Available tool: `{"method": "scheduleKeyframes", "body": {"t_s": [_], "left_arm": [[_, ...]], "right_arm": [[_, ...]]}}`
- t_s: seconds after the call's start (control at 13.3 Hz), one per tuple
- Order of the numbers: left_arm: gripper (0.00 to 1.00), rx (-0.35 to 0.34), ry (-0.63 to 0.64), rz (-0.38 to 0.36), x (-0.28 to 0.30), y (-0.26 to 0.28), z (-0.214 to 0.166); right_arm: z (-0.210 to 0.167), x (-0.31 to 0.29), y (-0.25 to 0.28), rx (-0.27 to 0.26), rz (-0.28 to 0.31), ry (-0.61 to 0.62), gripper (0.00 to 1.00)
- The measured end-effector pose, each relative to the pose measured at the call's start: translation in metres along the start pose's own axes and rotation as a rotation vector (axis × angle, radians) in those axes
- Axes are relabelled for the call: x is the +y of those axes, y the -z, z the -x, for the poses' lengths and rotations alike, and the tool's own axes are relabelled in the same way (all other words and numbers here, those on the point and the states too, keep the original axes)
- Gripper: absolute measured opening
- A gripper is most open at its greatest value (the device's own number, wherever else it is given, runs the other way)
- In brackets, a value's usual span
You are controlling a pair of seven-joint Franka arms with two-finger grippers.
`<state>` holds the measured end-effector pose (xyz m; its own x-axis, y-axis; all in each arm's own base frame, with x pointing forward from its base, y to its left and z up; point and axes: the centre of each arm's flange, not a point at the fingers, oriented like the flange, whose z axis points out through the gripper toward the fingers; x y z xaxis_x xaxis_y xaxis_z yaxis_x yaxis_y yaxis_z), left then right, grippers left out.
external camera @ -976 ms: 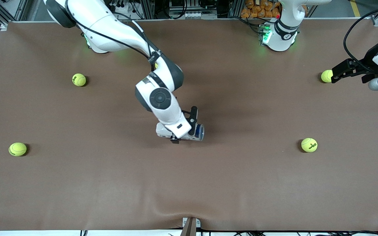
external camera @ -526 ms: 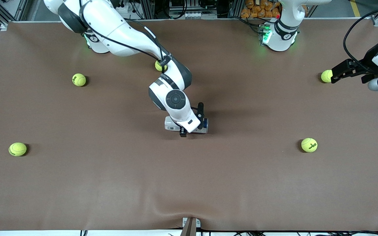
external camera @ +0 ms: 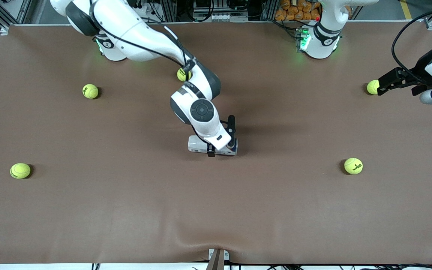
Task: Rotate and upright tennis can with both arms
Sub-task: 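Carry the can to the table center and set it down lying, then open the right gripper and withdraw while the left gripper reaches in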
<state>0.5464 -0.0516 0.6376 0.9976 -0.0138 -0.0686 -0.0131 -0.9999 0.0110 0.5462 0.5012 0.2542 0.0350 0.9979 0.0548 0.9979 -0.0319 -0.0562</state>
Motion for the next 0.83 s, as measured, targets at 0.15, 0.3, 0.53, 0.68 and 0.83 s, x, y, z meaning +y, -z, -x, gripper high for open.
{"method": "scheduleKeyframes", "body": {"t_s": [0.15,0.3,0.53,0.68,0.83], "left_arm": [[1.00,-0.002,0.000,0.002,0.000,-0.001,-0.001],[1.00,-0.004,-0.002,0.018,0.002,-0.001,-0.001],[1.00,-0.018,-0.006,0.100,0.009,-0.005,-0.002],[1.00,-0.035,-0.008,0.144,0.013,-0.011,-0.007],[1.00,-0.061,-0.012,0.206,0.020,-0.022,-0.013]], "right_arm": [[-0.006,-0.010,0.037,0.011,-0.017,-0.001,1.00],[0.001,-0.010,0.080,0.053,-0.052,-0.065,1.00],[0.068,0.033,0.141,0.074,-0.060,-0.215,1.00],[0.149,0.074,0.177,0.070,-0.067,-0.340,1.00],[0.239,0.102,0.219,0.070,-0.070,-0.485,1.00]]}}
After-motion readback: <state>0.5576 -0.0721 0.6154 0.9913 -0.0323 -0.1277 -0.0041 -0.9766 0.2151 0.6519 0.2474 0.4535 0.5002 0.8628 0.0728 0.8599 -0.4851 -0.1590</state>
